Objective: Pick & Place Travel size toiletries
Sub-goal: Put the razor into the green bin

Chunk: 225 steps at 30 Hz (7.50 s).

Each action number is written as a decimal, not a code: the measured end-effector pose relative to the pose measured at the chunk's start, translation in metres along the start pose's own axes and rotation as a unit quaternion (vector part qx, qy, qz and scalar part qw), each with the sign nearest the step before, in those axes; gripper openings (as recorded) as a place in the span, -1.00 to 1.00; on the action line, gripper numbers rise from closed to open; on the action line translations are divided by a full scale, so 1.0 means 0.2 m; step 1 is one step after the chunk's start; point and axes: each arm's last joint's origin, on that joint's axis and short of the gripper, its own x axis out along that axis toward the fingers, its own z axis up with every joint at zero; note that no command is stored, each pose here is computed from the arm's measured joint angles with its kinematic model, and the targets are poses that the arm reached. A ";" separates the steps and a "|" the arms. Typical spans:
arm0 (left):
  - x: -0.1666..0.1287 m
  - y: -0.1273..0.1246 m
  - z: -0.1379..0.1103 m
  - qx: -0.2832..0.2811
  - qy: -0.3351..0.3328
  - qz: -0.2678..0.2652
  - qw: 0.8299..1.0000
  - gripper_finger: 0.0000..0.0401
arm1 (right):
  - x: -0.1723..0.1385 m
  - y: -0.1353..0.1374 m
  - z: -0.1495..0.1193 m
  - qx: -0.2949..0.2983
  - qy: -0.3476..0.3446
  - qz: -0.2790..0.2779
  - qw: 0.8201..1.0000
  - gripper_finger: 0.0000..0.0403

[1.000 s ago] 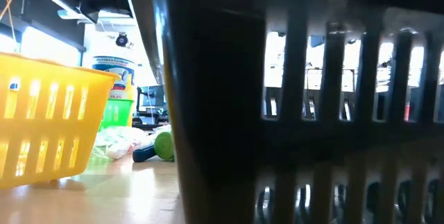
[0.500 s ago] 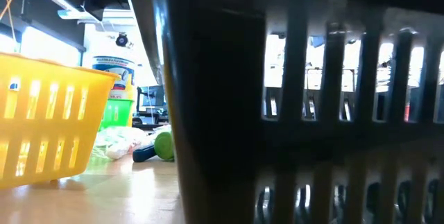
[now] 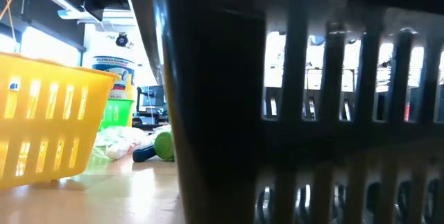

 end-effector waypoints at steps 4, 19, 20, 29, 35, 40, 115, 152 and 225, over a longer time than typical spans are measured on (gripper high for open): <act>0.00 0.00 0.00 0.001 0.001 0.000 1.000 -0.87 | 0.00 0.01 0.00 -0.005 0.001 -0.002 1.000 -0.84; -0.04 0.00 0.04 0.000 0.002 -0.002 1.000 -0.87 | 0.00 0.00 -0.01 0.022 0.014 0.004 1.000 0.03; -0.05 0.00 0.05 -0.005 0.002 0.000 1.000 -0.87 | 0.00 -0.01 -0.02 0.023 0.016 0.003 1.000 0.07; -0.30 -0.04 0.17 -0.104 0.090 0.068 0.988 -0.87 | -0.02 -0.05 -0.06 0.039 0.055 -0.007 0.998 0.15; -0.45 -0.14 0.15 -0.214 0.150 0.150 0.954 -0.87 | -0.03 -0.08 -0.06 0.053 0.052 0.026 0.997 0.09; -0.47 -0.24 0.08 -0.279 0.197 0.186 0.921 -0.87 | -0.06 -0.10 -0.03 0.047 0.050 0.025 0.997 0.03; -0.14 -0.02 0.30 0.029 0.397 0.124 0.909 -0.62 | -1.00 0.13 0.02 -0.003 -0.094 -0.114 0.989 -0.98; 0.21 0.07 -0.34 0.386 0.555 -0.318 0.665 -0.04 | -0.99 0.14 0.00 -0.024 -0.077 -0.113 0.990 -0.98; 0.23 -0.01 -0.40 0.422 0.544 -0.352 0.634 -0.32 | -0.99 0.13 0.01 -0.022 -0.079 -0.115 0.990 -0.98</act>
